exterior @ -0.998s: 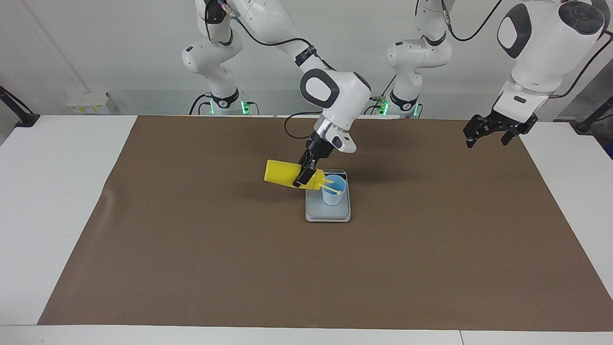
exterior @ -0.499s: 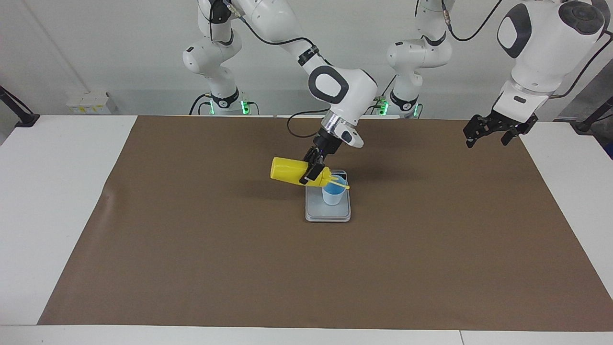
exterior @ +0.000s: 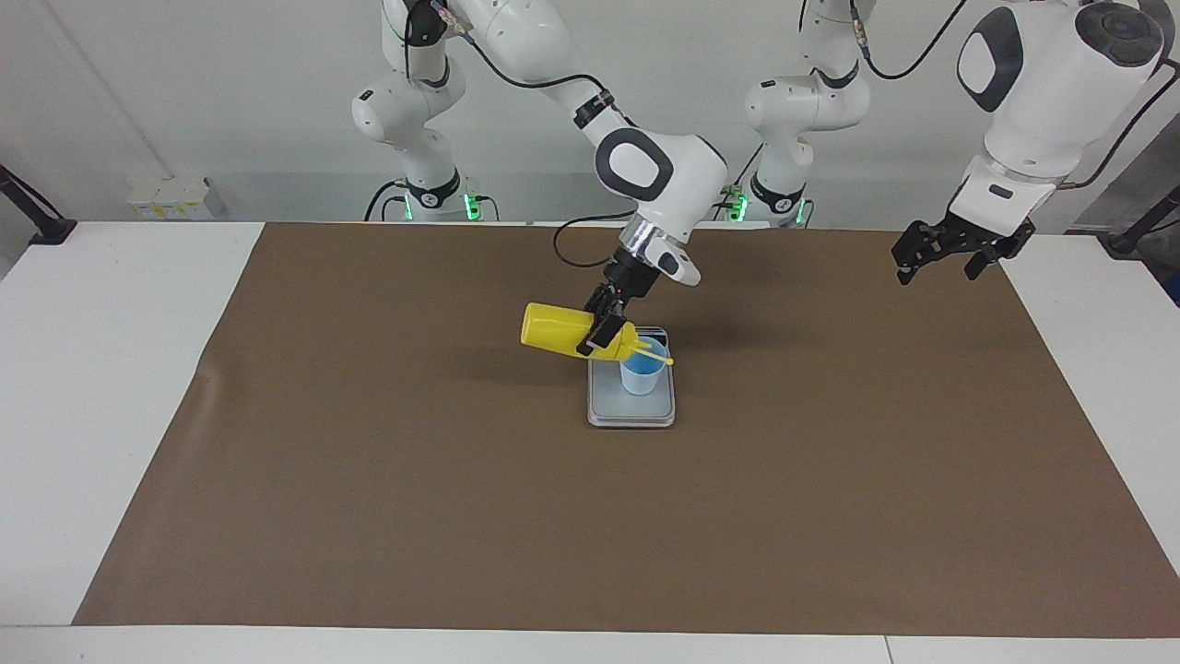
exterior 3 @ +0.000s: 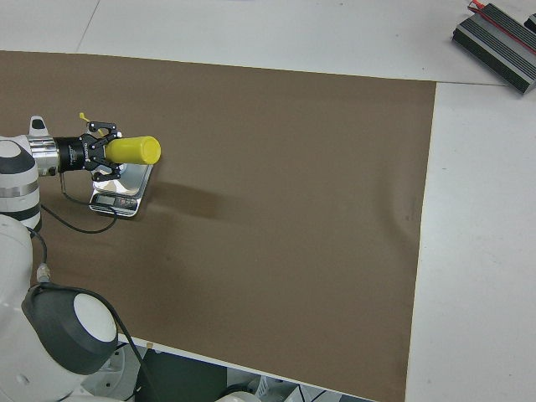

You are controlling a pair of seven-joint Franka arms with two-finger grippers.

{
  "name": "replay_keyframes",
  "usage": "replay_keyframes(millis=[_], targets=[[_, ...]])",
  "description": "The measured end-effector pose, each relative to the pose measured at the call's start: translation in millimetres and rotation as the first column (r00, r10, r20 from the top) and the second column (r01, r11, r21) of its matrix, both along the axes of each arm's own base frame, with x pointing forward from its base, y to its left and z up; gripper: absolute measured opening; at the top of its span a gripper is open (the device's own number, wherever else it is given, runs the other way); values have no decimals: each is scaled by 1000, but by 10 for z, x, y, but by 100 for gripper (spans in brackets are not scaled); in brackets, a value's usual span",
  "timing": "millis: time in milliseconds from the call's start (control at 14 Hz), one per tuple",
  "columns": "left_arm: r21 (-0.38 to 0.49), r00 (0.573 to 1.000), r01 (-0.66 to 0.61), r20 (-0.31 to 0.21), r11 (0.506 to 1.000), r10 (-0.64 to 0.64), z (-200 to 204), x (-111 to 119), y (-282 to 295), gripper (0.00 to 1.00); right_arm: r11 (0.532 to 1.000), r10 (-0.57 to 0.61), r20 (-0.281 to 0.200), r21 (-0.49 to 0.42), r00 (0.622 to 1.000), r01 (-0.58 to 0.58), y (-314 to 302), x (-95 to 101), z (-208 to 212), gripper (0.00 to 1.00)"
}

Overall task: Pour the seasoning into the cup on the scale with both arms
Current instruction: 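Tilt the yellow bottle nozzle-down over the blue cup with the right gripper, then turn the yellow bottle upright and move it away from the cup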

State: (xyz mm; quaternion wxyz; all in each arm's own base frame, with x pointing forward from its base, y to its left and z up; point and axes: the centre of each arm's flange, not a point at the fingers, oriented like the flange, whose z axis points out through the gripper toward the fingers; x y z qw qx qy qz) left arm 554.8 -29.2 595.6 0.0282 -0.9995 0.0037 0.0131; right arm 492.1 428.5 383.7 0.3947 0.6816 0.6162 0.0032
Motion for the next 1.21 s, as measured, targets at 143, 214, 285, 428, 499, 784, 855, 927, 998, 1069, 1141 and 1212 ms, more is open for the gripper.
replay_keyframes(millis=[143,214,285,428,499,784,855,927,998,1069,1141,1212], targets=[[0,1000,0,0,1000,0,0,0,0,100,1000,-16,11,8,1000,16,-26,25,10,42],[0,1000,0,0,1000,0,0,0,0,100,999,-33,19,16,999,32,-77,66,43,42],[0,1000,0,0,1000,0,0,0,0,100,998,-50,26,23,998,50,-166,131,102,42],[0,1000,0,0,1000,0,0,0,1,100,996,-82,32,49,996,80,-378,236,227,42],[0,1000,0,0,1000,0,0,0,1,100,993,-93,26,74,995,91,-486,255,260,42],[0,1000,0,0,1000,0,0,0,1,100,978,-117,9,172,993,114,-1029,273,337,42],[0,1000,0,0,1000,0,0,0,1,100,973,-117,5,201,993,114,-1138,262,332,42],[0,1000,0,0,1000,0,0,0,1,100,966,-117,0,234,993,113,-1257,248,311,42],[0,1000,0,0,1000,0,0,0,1,100,958,-119,-7,261,993,116,-1358,230,283,42],[0,1000,0,0,1000,0,0,0,1,100,951,-123,-17,285,992,123,-1468,217,250,42],[0,1000,0,0,1000,0,0,0,1,100,942,-127,-31,309,991,130,-1576,211,227,42],[0,1000,0,0,1000,0,0,0,1,100,932,-127,-49,337,991,136,-1674,210,211,42]])
